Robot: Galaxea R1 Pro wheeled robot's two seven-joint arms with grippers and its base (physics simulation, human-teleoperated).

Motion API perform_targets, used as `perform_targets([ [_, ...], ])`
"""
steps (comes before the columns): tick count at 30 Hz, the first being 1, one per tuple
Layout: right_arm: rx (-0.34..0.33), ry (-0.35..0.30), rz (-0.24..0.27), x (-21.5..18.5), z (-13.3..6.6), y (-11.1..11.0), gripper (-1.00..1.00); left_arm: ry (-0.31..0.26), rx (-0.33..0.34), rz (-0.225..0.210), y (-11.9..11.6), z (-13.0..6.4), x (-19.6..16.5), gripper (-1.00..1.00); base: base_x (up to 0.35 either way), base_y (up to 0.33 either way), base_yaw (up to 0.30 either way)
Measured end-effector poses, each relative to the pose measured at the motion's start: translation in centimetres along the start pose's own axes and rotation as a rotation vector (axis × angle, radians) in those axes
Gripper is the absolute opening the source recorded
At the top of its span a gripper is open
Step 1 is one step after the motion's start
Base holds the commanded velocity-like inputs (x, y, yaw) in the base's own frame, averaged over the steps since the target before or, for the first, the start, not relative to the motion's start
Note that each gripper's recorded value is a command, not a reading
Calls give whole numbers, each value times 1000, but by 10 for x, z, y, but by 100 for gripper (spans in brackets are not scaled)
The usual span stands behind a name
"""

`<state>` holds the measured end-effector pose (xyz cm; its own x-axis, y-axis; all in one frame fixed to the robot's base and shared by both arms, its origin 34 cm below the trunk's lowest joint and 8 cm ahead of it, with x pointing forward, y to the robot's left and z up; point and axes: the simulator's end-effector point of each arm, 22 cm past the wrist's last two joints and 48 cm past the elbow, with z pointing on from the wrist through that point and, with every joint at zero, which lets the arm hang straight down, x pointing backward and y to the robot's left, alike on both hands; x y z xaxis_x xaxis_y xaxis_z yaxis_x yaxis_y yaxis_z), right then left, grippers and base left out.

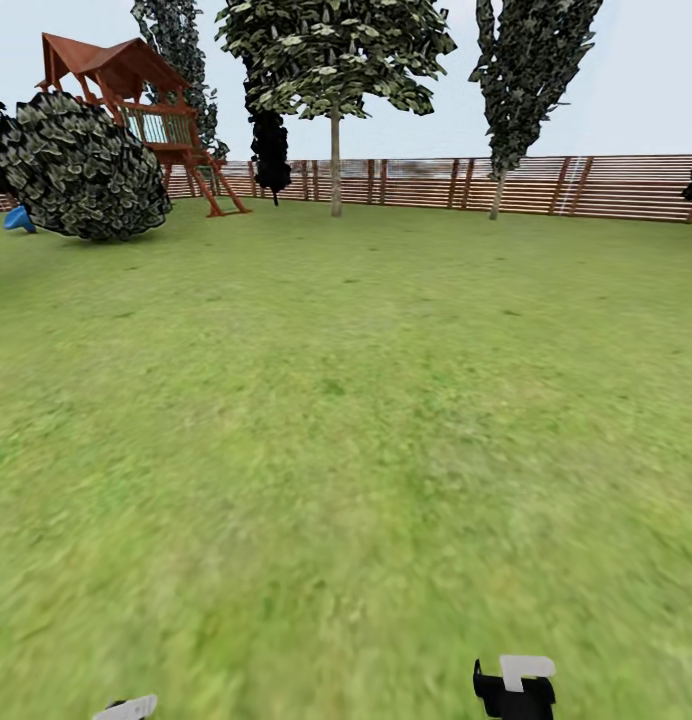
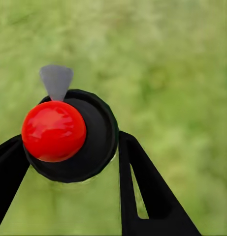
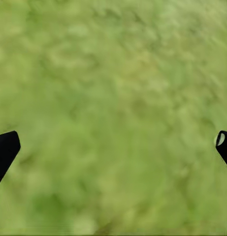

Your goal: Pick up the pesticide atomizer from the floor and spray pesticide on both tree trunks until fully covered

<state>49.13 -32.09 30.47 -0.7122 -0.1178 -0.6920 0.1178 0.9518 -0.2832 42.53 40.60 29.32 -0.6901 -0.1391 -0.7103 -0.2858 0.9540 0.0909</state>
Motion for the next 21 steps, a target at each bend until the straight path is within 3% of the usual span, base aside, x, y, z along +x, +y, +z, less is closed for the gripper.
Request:
perform_targets([
  [21,4,-1,-4,0,1,-4,100,0,0,0,0,0,0,-100,338,0,0],
])
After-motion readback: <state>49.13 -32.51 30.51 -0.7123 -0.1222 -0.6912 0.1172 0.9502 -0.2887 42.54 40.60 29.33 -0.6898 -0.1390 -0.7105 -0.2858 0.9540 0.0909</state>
